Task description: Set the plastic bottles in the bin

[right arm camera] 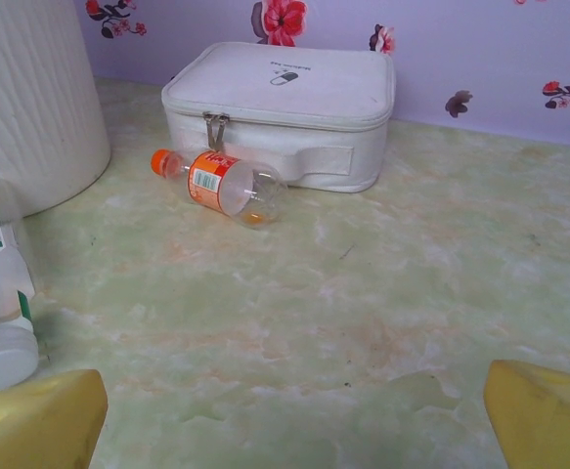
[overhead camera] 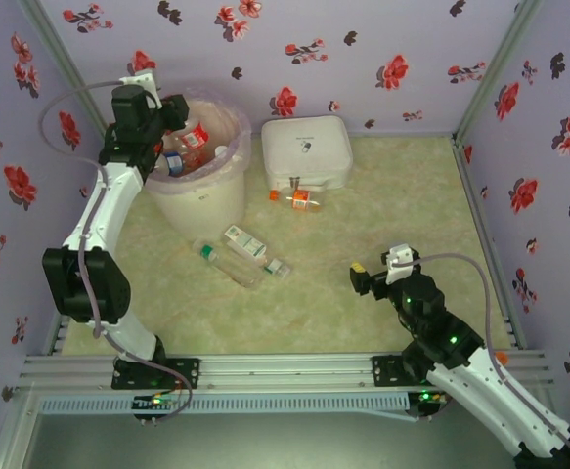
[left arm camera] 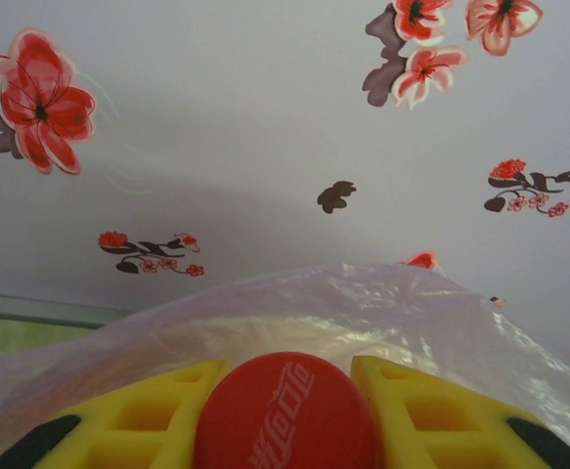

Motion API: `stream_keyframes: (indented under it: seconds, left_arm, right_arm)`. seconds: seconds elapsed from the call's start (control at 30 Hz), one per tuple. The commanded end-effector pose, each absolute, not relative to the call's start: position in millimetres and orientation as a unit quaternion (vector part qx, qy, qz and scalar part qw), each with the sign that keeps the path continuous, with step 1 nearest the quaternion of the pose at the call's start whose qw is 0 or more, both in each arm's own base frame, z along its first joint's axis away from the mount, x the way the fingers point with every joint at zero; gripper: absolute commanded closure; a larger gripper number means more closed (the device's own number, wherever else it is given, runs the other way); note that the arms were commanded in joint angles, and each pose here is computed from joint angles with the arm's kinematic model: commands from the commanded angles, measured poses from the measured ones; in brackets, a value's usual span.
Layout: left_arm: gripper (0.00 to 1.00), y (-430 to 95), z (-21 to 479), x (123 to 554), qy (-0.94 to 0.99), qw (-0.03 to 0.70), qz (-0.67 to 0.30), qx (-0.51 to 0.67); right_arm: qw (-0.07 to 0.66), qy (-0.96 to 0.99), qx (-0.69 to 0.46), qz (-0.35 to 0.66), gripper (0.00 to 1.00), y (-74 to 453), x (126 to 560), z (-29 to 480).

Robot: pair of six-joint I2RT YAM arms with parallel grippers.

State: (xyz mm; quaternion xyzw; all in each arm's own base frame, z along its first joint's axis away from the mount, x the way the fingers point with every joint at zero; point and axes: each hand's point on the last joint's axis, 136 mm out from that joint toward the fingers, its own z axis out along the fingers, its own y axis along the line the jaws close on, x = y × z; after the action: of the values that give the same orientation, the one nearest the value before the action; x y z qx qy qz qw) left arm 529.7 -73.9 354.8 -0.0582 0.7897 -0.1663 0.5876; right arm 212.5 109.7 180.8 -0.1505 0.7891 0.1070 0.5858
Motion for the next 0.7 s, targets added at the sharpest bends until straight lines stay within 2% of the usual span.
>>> stream_keyframes:
  seconds: [0.0, 0.17, 0.27, 0.4, 0.5, 0.67]
  left_arm:
    - [0.64, -73.0, 220.0, 513.0, 0.899, 0.419, -0.117, -0.059]
    - [0.60, -83.5, 199.1, 515.7, 0.906, 0.403, -0.119, -0.057]
    - [0.59, -84.0, 195.9, 517.2, 0.900, 0.411, -0.128, -0.071]
    - [0.48, -85.7, 193.5, 526.0, 0.906, 0.398, -0.126, -0.070]
    - [0.38, -84.7, 214.7, 529.1, 0.897, 0.418, -0.124, -0.066]
    - [0.27, -80.5, 270.5, 526.1, 0.884, 0.452, -0.110, -0.047]
  right_arm:
    - [0.590, 0.785, -0.151, 0.117, 0.01, 112.6, 211.6, 188.3]
    - [0.579, 0.788, -0.174, 0.116, 0.02, 121.9, 215.2, 188.4]
    - [0.555, 0.794, -0.211, 0.129, 0.07, 138.0, 215.1, 185.5]
    - [0.520, 0.800, -0.263, 0.145, 0.11, 162.7, 218.5, 177.9]
    - [0.503, 0.797, -0.305, 0.140, 0.12, 176.3, 222.5, 177.4]
    - [0.489, 0.769, -0.406, 0.078, 0.10, 193.6, 241.8, 178.1]
